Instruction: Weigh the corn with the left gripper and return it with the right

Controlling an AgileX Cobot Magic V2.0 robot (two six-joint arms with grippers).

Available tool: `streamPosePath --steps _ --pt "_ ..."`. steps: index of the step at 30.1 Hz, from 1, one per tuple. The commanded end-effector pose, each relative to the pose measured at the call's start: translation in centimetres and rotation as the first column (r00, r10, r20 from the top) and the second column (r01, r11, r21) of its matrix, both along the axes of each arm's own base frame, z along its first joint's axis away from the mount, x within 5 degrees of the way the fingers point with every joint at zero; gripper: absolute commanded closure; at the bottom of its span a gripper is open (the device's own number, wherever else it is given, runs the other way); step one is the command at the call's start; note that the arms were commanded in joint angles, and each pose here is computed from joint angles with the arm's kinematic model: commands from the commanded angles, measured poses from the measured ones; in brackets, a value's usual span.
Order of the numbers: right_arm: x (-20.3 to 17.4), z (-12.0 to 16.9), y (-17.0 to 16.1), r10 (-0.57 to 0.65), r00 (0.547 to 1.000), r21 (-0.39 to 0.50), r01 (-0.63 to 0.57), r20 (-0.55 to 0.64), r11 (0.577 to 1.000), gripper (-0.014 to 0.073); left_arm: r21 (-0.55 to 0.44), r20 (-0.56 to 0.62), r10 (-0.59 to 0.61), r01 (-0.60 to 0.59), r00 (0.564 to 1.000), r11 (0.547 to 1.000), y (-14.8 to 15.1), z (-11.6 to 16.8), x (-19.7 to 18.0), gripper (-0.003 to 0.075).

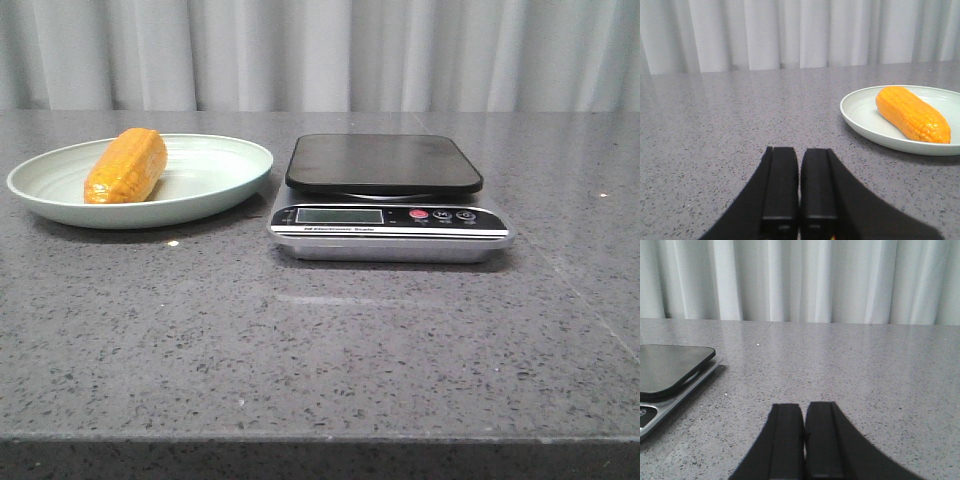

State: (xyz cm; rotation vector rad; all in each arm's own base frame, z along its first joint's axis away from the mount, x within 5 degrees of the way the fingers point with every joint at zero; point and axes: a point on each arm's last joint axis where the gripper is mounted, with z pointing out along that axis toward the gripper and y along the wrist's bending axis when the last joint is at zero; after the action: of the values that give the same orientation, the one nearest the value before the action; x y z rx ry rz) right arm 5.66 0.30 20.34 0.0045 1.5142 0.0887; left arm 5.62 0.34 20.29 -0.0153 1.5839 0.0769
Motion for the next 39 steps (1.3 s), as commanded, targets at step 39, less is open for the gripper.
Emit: streamPosePath --steps 39 --pt "-0.3 1.1 0.0 -0.005 0.995 -0.002 0.005 0.104 1.0 0.0424 -0.025 0.651 0.0 0.021 0.759 0.999 -0.1 9.0 -3.0 0.0594"
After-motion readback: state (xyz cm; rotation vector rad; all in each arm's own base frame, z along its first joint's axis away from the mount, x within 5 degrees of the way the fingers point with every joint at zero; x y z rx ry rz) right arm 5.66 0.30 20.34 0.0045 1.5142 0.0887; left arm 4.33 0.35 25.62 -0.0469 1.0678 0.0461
